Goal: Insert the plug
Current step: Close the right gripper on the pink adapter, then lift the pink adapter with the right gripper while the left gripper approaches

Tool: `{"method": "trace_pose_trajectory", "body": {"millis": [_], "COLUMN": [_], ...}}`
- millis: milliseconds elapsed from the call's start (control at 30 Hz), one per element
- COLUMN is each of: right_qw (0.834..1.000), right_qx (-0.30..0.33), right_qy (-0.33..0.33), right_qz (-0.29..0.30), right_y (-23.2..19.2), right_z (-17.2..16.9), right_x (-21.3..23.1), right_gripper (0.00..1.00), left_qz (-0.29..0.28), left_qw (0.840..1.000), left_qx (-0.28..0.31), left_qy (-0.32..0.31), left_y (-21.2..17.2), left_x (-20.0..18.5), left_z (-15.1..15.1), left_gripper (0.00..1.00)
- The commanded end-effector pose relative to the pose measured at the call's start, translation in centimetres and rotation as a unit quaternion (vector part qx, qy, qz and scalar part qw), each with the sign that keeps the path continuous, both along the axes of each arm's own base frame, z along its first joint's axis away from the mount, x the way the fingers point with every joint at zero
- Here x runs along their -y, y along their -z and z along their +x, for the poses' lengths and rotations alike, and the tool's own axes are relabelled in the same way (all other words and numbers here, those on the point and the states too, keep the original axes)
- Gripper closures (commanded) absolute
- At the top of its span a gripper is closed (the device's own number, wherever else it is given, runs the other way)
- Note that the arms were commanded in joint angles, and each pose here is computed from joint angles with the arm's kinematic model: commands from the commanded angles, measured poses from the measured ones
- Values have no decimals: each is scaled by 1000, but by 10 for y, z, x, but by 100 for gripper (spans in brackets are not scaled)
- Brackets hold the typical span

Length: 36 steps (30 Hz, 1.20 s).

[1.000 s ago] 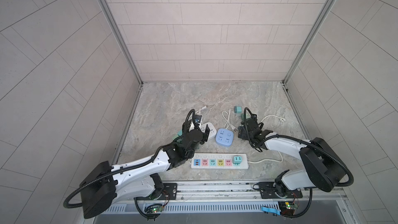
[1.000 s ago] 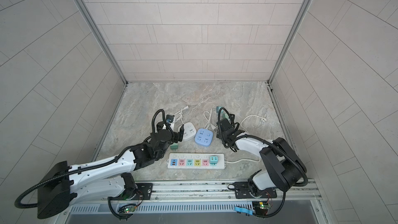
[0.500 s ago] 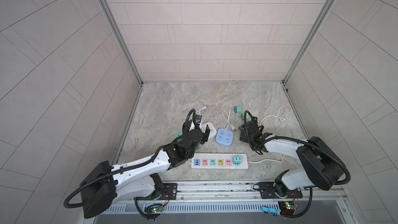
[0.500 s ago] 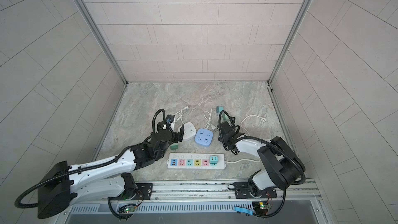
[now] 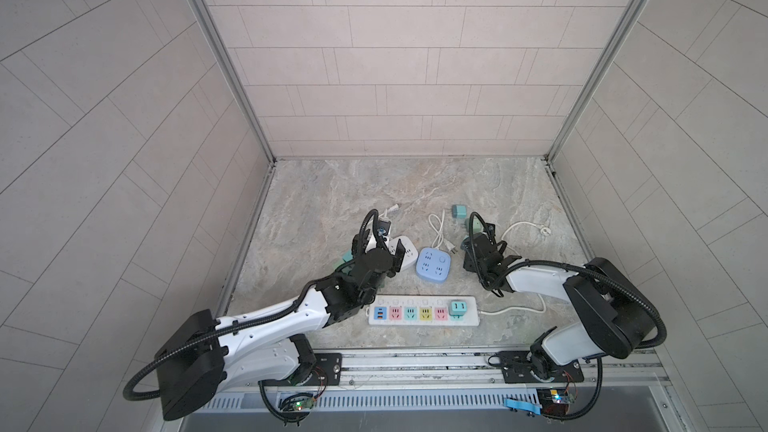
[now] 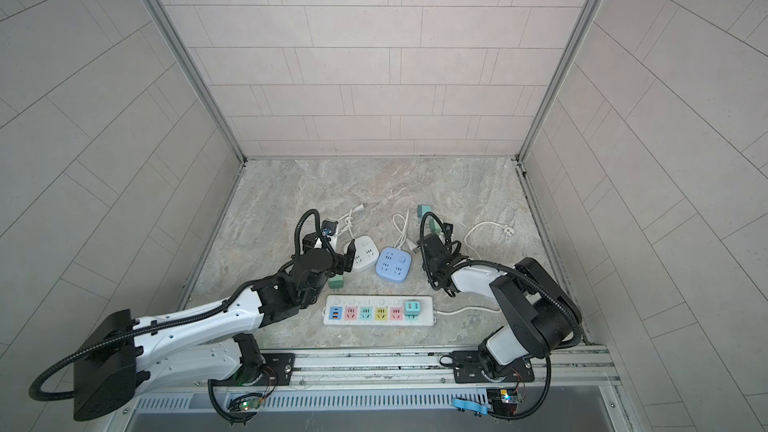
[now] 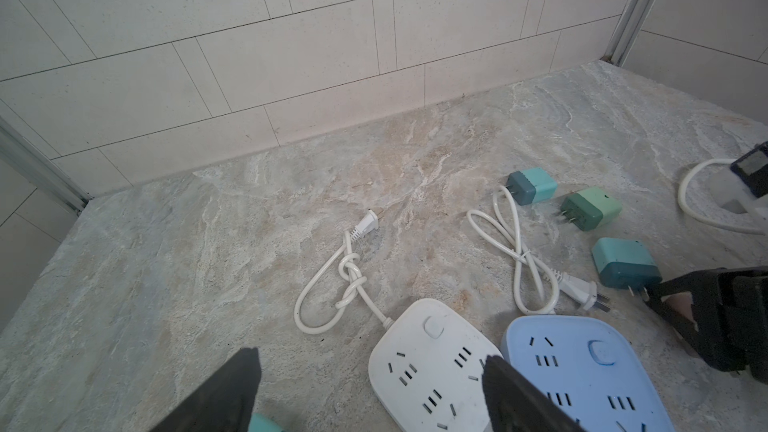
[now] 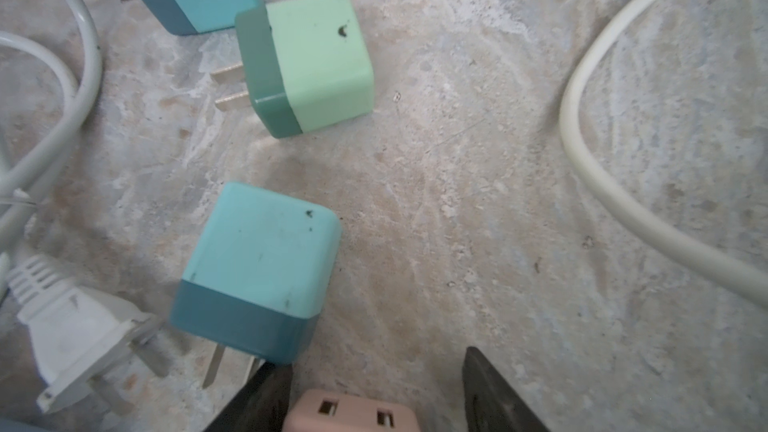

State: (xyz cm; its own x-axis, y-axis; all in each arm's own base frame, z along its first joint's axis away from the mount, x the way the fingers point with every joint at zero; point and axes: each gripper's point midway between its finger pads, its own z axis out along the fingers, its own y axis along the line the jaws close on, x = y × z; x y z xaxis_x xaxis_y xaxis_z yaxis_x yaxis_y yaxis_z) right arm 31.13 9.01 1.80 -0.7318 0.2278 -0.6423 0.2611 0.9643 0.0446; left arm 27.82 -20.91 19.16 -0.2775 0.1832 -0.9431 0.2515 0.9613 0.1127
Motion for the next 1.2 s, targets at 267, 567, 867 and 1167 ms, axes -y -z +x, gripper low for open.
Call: {"method": "trace_pose_trajectory", "body": {"millis": [267,567,867,1167], "right_qw": [999,1000,1000,994], "right_qx": [-50,-28,11,93], "right_qy": [-3,-3,-24,-54], "right_qz": [-12,-3,8,12], "right_y": [11,5,-30,-100], "right_z": [-25,-20,-12,-9], "right_x": [-2,-7,-13,-11], "right_gripper": [46,62,71,80], "left_qz": [-22,-41,-134,-180], "left_qw": [1000,999,989,958], "left_qx": [13,10,-59,-44], "left_qy": [-10,-6,9,217], "left_y": [-17,-18,-38,-102], "left_x": [-2,-3,0,78], "left_z": [2,-1,-12,-23], "left_gripper": [10,10,8,10]}}
